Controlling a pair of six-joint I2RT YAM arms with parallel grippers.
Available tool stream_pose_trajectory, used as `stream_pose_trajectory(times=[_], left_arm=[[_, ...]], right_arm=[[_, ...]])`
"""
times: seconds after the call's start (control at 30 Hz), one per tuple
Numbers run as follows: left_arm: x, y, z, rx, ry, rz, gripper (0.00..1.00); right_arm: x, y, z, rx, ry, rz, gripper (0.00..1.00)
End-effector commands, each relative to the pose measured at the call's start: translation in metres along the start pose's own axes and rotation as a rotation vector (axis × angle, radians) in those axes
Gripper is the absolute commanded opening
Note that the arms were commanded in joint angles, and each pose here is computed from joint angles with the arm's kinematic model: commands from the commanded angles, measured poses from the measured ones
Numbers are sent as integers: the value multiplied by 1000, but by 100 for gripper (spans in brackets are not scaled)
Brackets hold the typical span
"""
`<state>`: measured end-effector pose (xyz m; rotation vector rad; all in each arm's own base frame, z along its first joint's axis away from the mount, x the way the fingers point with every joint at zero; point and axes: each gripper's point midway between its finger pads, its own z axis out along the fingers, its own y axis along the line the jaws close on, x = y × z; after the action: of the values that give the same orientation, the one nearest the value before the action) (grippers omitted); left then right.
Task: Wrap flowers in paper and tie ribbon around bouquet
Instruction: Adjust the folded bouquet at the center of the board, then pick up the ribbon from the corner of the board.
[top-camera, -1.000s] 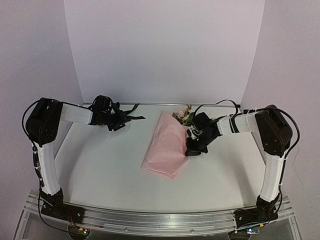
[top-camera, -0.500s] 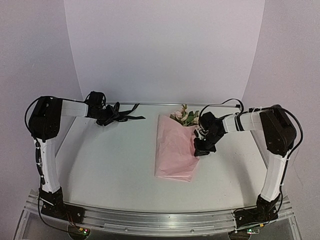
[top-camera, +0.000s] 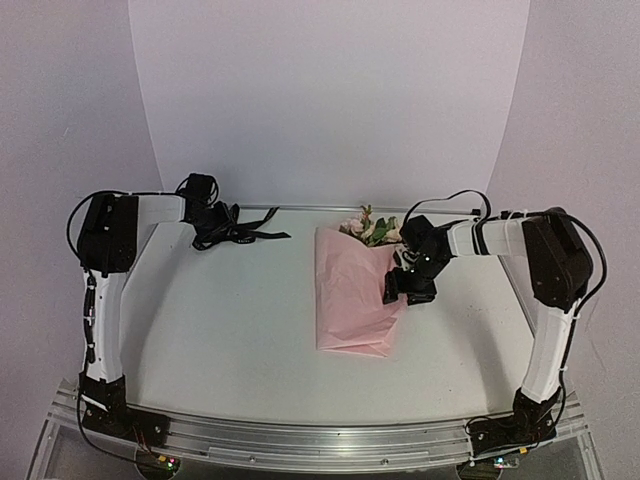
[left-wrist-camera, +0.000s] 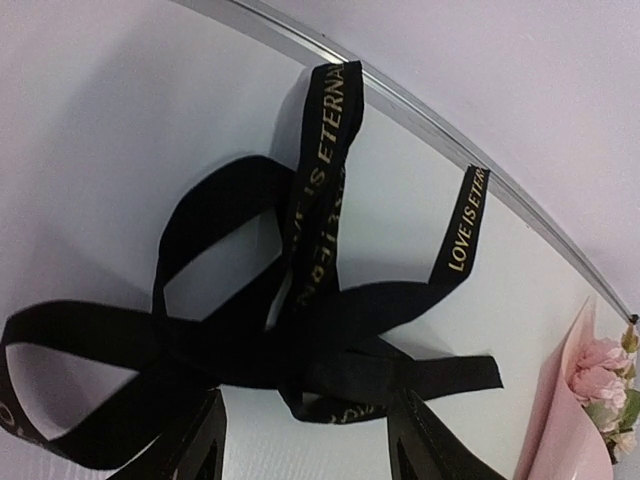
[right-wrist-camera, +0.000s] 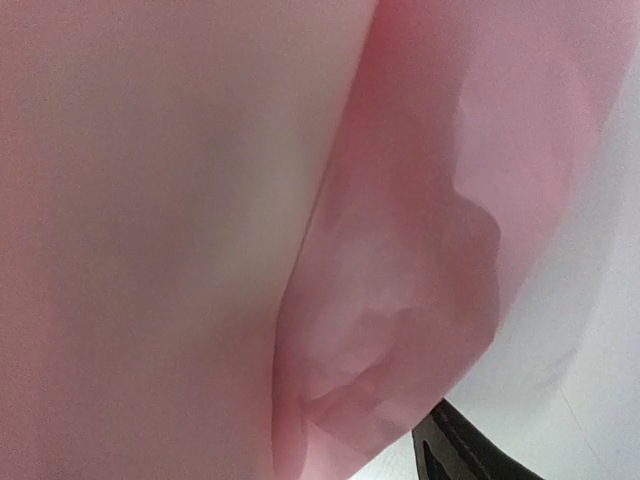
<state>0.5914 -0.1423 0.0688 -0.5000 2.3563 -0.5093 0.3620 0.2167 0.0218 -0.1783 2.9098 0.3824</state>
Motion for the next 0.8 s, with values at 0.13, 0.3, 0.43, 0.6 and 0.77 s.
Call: stream_pose_trajectory(times=[0.13,0.3,0.43,0.6,0.77], left_arm=[[-28,24,26,-172,-83,120,56],[-28,30,39,-208,-71,147,53],[-20,35,45,-224,-57,152,38],[-15,28,38,-180,-34,159,1],[-16,-2,-17,-64,-54,142,0]], right_arm=[[-7,4,-68,4,-154,73,81],[-8,3,-93,2,-219,90,82],[-11,7,-110,-17,-261,93,82],[-13,12,-126,-46,-292,109,80],[-11,20,-145,-83,-327,123,78]])
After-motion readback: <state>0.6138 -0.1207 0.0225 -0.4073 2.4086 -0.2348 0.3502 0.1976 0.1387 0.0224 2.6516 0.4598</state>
